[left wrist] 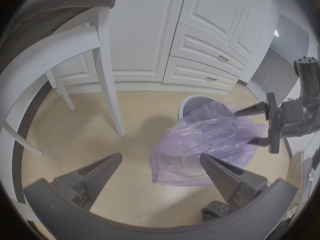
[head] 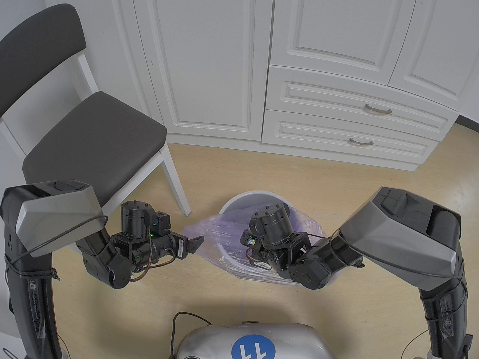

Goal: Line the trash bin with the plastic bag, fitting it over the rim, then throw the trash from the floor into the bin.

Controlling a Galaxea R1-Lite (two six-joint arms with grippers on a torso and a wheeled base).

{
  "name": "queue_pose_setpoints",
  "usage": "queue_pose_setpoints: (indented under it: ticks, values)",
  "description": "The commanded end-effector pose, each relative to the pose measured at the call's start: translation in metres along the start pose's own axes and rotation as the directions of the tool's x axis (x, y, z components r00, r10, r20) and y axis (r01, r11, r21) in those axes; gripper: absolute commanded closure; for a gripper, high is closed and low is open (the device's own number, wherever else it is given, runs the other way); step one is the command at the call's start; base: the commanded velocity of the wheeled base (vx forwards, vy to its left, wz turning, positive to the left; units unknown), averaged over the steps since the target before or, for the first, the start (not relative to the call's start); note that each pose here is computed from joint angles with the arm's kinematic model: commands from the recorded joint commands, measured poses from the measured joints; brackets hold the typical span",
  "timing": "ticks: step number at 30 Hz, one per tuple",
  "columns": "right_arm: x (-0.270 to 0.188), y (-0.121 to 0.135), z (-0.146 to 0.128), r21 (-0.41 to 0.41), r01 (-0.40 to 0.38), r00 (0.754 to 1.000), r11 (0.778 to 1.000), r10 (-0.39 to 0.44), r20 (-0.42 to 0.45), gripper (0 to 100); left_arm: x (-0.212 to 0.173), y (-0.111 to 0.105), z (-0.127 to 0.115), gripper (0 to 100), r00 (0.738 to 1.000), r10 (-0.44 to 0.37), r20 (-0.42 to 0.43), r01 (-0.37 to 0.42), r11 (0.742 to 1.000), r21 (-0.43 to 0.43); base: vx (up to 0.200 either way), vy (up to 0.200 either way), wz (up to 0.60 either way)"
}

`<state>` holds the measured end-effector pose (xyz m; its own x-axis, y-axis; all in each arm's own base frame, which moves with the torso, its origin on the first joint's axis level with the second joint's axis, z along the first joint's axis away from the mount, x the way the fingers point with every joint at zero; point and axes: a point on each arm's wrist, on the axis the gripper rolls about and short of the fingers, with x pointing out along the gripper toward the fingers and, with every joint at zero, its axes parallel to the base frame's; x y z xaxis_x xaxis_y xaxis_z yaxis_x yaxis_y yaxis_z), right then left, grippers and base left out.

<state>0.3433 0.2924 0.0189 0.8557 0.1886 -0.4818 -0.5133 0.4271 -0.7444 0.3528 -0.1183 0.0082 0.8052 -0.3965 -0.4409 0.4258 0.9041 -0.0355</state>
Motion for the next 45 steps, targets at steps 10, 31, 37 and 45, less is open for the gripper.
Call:
queue_pose_setpoints:
  ticks: [10,31,37,45]
  values:
    - [-0.024,0.008,0.038,-0.006,-0.006,0.995,1.0,0.007,0.1,100,-0.015,0.002,0.017,0,0.999,0.008,0.049,-0.008,1.0,0.002,0.0,0.0,0.0]
    - [0.053,-0.01,0.001,0.102,0.064,0.998,0.993,-0.065,0.007,100,-0.02,0.001,0.019,0,0.998,-0.017,0.056,0.017,1.0,0.003,0.0,0.0,0.0]
    - [0.084,-0.019,-0.011,0.132,0.1,0.995,0.986,-0.098,-0.016,100,-0.017,0.001,0.016,0,0.999,-0.017,0.048,0.017,1.0,0.002,0.0,0.0,0.0]
    - [0.108,-0.032,-0.018,0.164,0.135,0.991,0.977,-0.13,-0.037,100,-0.015,0.001,0.015,0,0.999,-0.017,0.044,0.017,1.0,0.001,0.0,0.0,0.0]
